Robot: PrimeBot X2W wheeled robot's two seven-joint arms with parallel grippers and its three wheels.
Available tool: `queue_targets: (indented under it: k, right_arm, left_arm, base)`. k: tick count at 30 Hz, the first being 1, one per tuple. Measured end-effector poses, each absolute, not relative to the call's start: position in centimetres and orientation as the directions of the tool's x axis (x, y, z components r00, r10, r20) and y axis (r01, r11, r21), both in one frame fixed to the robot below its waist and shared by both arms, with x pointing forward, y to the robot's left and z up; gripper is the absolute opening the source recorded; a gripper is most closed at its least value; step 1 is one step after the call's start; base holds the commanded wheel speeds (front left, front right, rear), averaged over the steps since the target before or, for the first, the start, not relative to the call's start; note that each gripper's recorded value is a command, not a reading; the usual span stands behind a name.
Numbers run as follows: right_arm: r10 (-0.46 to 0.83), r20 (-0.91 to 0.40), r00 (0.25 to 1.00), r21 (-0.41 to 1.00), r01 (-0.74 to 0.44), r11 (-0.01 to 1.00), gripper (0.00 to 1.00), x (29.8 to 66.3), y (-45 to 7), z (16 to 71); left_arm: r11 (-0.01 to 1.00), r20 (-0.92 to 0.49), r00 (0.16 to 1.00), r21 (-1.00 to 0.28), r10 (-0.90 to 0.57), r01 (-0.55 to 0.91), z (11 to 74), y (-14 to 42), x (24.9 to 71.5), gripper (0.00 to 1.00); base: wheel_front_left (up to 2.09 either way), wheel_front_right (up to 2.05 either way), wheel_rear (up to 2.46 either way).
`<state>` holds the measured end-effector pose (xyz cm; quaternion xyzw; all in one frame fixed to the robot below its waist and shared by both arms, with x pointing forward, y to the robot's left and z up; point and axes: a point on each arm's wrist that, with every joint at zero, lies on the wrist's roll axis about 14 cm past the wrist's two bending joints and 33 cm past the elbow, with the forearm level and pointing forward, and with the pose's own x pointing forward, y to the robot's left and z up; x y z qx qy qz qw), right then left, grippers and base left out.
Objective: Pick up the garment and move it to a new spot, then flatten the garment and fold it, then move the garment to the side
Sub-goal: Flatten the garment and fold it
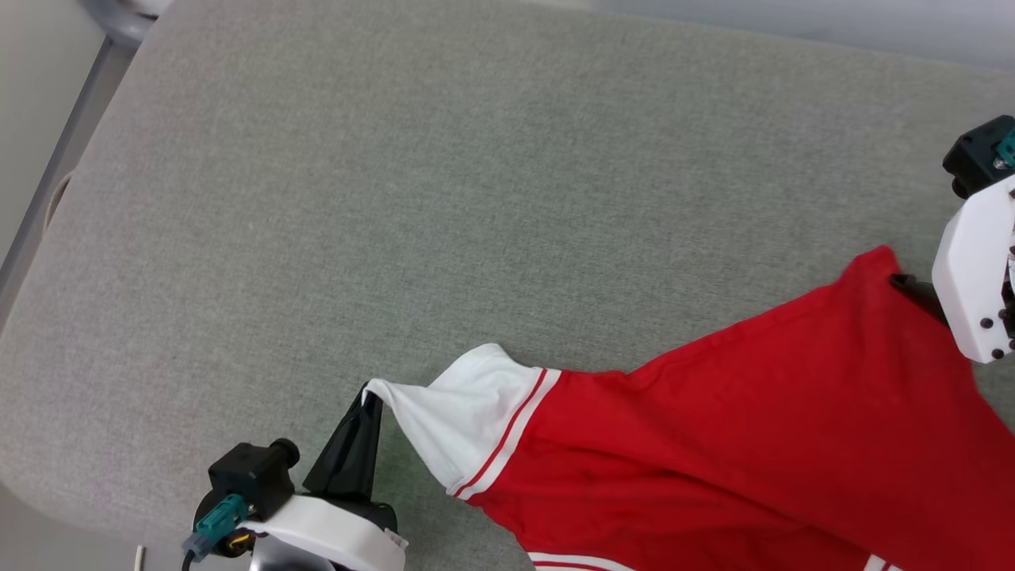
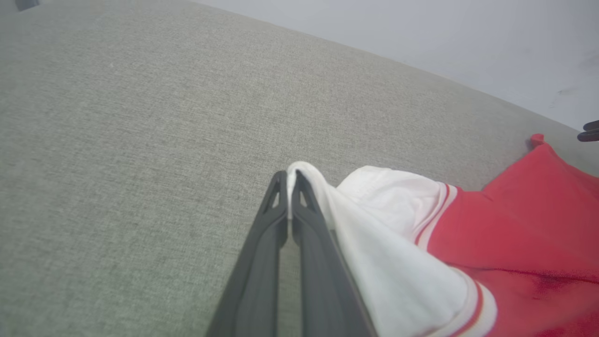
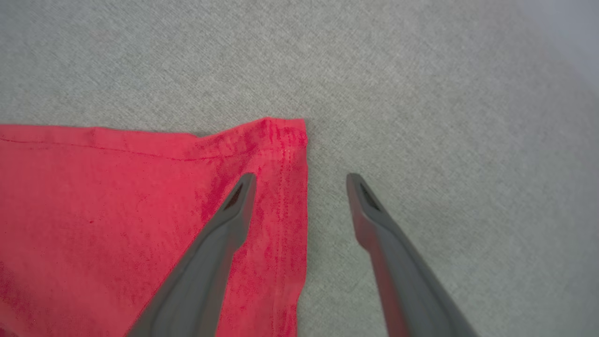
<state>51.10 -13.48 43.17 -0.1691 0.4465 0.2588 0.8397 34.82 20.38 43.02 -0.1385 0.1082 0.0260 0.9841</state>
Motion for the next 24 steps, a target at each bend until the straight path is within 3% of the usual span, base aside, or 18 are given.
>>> queue_targets:
  k: [8,13,14,15,20,24]
  right_arm:
    - [0.223,-0.919,0.325,-0.037,-0.634,0.773,1.00,51.1,-12.6,36.9]
    - [0.207,-0.938,0.278,-0.031,-0.663,0.748,1.00,50.8,-12.7,35.2]
    - [0.210,-0.936,0.281,-0.033,-0.668,0.744,0.53,50.8,-12.7,35.1]
    - [0.213,-0.934,0.287,-0.039,-0.674,0.737,0.00,50.9,-12.7,35.1]
    - [0.278,-0.905,0.322,-0.016,-0.679,0.734,0.00,51.0,-11.6,35.7]
    - [0.350,-0.848,0.399,-0.011,-0.672,0.741,0.00,51.6,-10.5,37.7]
  left_arm:
    - [0.959,-0.244,0.969,-0.262,0.038,-0.104,41.9,20.6,35.4,0.00]
    - [0.959,-0.264,0.963,-0.255,0.052,-0.122,41.2,21.0,35.4,0.00]
    - [0.959,-0.265,0.963,-0.255,0.053,-0.123,41.1,21.0,35.4,0.00]
    - [0.959,-0.267,0.962,-0.254,0.053,-0.123,41.1,21.0,35.4,0.00]
    - [0.960,-0.260,0.964,-0.254,0.052,-0.120,41.2,21.1,35.5,0.00]
    - [0.962,-0.238,0.970,-0.251,0.045,-0.106,41.8,21.0,35.7,0.00]
  base:
    - [0.00,0.00,0.00]
    - [0.00,0.00,0.00]
    - [0.00,0.00,0.00]
    - [0.00,0.00,0.00]
    - [0.00,0.00,0.00]
    - [0.00,0.00,0.00]
